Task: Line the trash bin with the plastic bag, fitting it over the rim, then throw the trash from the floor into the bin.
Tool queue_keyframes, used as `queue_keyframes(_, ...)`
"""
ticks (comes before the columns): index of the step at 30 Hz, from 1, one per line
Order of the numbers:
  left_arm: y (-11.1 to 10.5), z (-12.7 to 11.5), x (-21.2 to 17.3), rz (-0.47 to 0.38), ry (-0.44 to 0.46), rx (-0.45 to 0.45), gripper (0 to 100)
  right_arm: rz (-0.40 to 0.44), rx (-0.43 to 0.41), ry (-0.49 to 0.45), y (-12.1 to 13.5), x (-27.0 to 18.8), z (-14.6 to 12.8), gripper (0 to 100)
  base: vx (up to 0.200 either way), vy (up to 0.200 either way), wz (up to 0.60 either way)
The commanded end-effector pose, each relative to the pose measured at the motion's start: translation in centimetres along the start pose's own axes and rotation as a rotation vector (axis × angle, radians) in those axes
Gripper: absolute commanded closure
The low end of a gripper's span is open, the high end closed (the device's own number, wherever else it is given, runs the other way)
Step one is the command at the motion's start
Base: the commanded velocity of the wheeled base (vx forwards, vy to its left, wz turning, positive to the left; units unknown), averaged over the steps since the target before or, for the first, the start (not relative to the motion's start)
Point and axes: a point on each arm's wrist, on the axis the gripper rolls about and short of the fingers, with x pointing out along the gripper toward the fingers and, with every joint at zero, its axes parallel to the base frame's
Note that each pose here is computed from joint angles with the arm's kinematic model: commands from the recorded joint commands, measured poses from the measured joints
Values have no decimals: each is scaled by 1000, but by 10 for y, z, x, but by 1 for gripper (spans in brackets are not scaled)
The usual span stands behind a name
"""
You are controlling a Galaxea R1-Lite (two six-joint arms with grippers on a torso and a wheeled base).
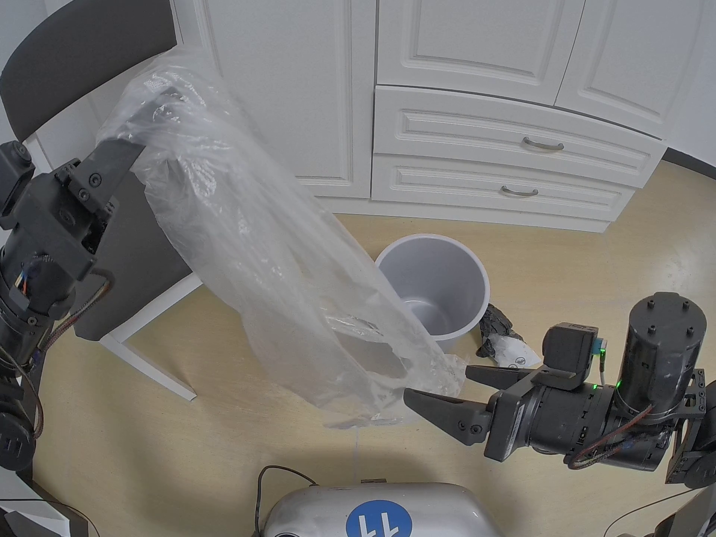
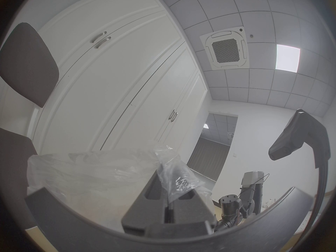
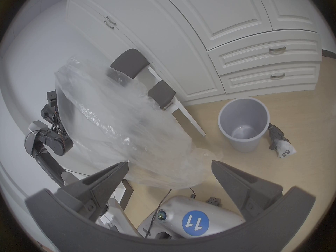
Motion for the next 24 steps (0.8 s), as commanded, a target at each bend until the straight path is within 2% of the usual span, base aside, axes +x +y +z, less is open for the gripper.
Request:
queue_keyframes(1,-5,-1,1,-21,0,-12,100,-7,1,16,-2,6,-5,0,0,0,0)
queue_keyframes(10,-29,2,6,-130,-24,-59,100,-21,9,84,-4,20,-23,0,0,0,0)
queue_keyframes(13,-32,3,6,-146,-26,-69,100,-21,17,63,-3,24,-23,0,0,0,0)
queue_keyframes(14,-33,4,6,-149,-30,-66,100,-26,30,0,-2,28,-19,0,0,0,0)
queue_keyframes(15,-33,4,6,-149,-30,-66,100,-27,30,-5,-2,28,-19,0,0,0,0)
queue_keyframes(16,-33,4,6,-148,-29,-68,100,-34,37,-66,0,31,-15,0,0,0,0)
queue_keyframes(17,-33,3,6,-148,-27,-69,100,-33,52,-183,3,31,-6,0,0,0,0)
queue_keyframes(21,-34,3,5,-150,-26,-71,100,1,70,-281,6,32,1,0,0,0,0)
queue_keyframes(24,-34,3,6,-150,-26,-71,100,22,77,-321,7,34,1,0,0,0,0)
